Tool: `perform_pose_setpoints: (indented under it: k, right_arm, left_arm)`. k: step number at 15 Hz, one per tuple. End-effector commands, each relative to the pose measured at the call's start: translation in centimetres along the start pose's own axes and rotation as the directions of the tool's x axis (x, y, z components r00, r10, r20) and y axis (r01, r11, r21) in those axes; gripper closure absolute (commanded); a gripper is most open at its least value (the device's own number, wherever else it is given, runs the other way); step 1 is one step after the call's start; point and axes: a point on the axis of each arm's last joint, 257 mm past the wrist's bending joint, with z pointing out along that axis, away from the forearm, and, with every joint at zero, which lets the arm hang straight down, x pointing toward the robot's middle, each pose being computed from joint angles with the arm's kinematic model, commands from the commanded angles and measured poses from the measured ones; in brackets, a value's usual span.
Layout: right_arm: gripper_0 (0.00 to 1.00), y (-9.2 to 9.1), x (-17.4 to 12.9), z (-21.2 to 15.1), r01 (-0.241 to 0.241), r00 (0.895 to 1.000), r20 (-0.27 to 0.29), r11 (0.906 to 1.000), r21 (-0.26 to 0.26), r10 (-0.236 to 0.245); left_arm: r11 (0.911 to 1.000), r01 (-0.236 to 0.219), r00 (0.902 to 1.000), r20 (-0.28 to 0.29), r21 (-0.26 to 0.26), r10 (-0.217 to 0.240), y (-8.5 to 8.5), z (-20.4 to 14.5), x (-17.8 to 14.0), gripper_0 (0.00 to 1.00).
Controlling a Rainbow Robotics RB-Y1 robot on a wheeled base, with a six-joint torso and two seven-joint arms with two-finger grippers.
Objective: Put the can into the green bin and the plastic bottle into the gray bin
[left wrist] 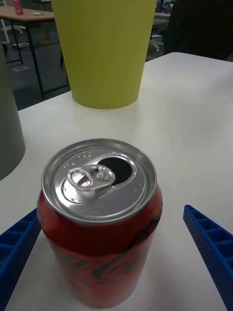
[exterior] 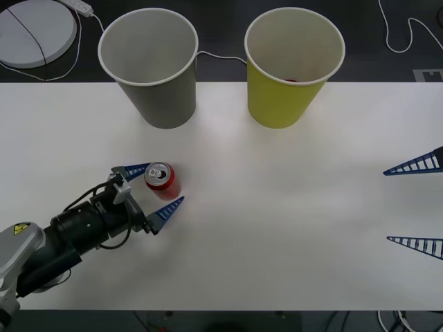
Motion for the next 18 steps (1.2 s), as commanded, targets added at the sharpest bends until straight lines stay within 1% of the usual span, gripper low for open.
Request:
perform_pose_setpoints:
  k: [1,3,6,8,9,10,18]
  right_arm:
    - [0.0,0.0,0.0,0.0,0.0,1.0,0.0,1.0,0.0,0.0]
    - [0.0,0.0,0.0,0.0,0.0,1.0,0.0,1.0,0.0,0.0]
    - [0.0,0.0,0.0,0.0,0.0,1.0,0.0,1.0,0.0,0.0]
    - [0.0,0.0,0.0,0.0,0.0,1.0,0.0,1.0,0.0,0.0]
    - [0.0,0.0,0.0,0.0,0.0,1.0,0.0,1.0,0.0,0.0]
    - [0.0,0.0,0.0,0.0,0.0,1.0,0.0,1.0,0.0,0.0]
    - [0.0,0.0,0.0,0.0,0.0,1.0,0.0,1.0,0.0,0.0]
  left_arm:
    - [1.0,-0.003,1.0,0.005,-0.004,0.003,-0.2,1.0,-0.3,0.0]
    - [0.9999,-0.011,0.9999,0.004,-0.004,0.011,-0.3,1.5,-0.5,0.0]
    - [1.0,0.0,0.9999,0.013,-0.004,0.0,-0.3,2.2,-0.8,0.0]
    - [1.0,0.0,1.0,0.009,-0.003,0.0,-0.1,2.5,-0.6,0.0]
    - [1.0,0.0,1.0,0.009,-0.003,0.0,-0.1,2.5,-0.6,0.55]
    - [1.0,-0.001,1.0,0.009,-0.003,0.001,-0.1,2.5,-0.6,0.99]
    - [1.0,-0.003,0.9999,0.011,0.002,0.003,-0.1,2.4,-0.7,1.0]
